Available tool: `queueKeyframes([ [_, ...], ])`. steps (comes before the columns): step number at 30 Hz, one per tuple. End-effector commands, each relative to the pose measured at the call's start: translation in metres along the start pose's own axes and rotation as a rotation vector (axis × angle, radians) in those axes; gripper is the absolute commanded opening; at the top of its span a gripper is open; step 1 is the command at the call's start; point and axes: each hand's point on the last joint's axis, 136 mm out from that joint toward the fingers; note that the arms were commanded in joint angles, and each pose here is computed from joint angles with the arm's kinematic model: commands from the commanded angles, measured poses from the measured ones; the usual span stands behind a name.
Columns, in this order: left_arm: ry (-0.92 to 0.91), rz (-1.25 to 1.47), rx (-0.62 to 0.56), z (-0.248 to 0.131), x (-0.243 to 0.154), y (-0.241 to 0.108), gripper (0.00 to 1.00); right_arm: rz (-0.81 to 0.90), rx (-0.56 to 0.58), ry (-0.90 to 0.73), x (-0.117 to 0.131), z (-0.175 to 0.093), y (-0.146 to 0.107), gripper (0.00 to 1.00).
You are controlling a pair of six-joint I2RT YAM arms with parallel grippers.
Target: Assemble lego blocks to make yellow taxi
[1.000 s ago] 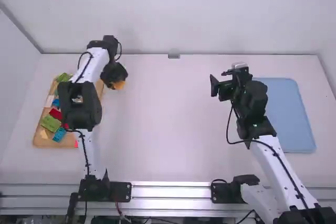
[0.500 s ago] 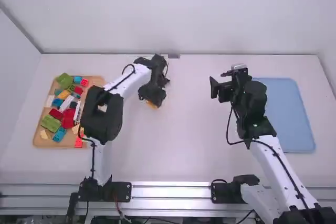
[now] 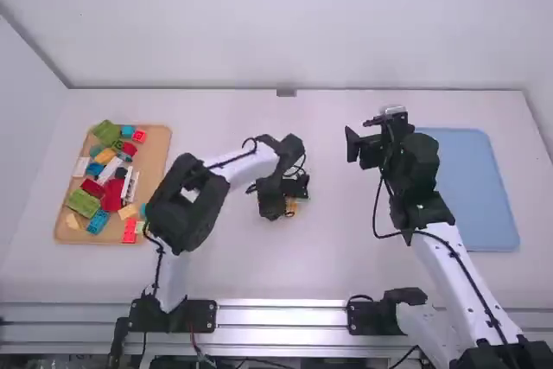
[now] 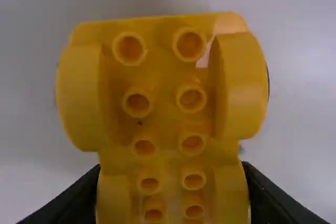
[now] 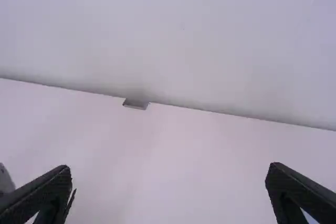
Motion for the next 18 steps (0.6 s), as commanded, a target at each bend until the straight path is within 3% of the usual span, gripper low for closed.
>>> queueKeyframes([
  [1, -0.066, 0.186, -0.12, -0.019, -0.02, 0.005, 0.01, -0.004, -0.037, -0.005, -0.003, -0.001, 0.019, 0.98],
  [14, 0.103, 0.079, -0.102, 0.013, 0.002, -0.001, 0.08, -0.003, -0.038, -0.005, -0.003, -0.001, 0.019, 0.98],
  [18, 0.094, 0.086, -0.096, 0.017, 0.0, -0.004, 0.17, -0.003, -0.038, -0.004, -0.003, -0.001, 0.019, 0.98],
])
Point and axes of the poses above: each hand's point on the last joint's axis, 136 mm out from that joint toward the fingers, its own z axis out along the fingers, its own x axis along the line the jaws close on, y = z × x, and after that the axes turned 9 degrees about -z, right-handed
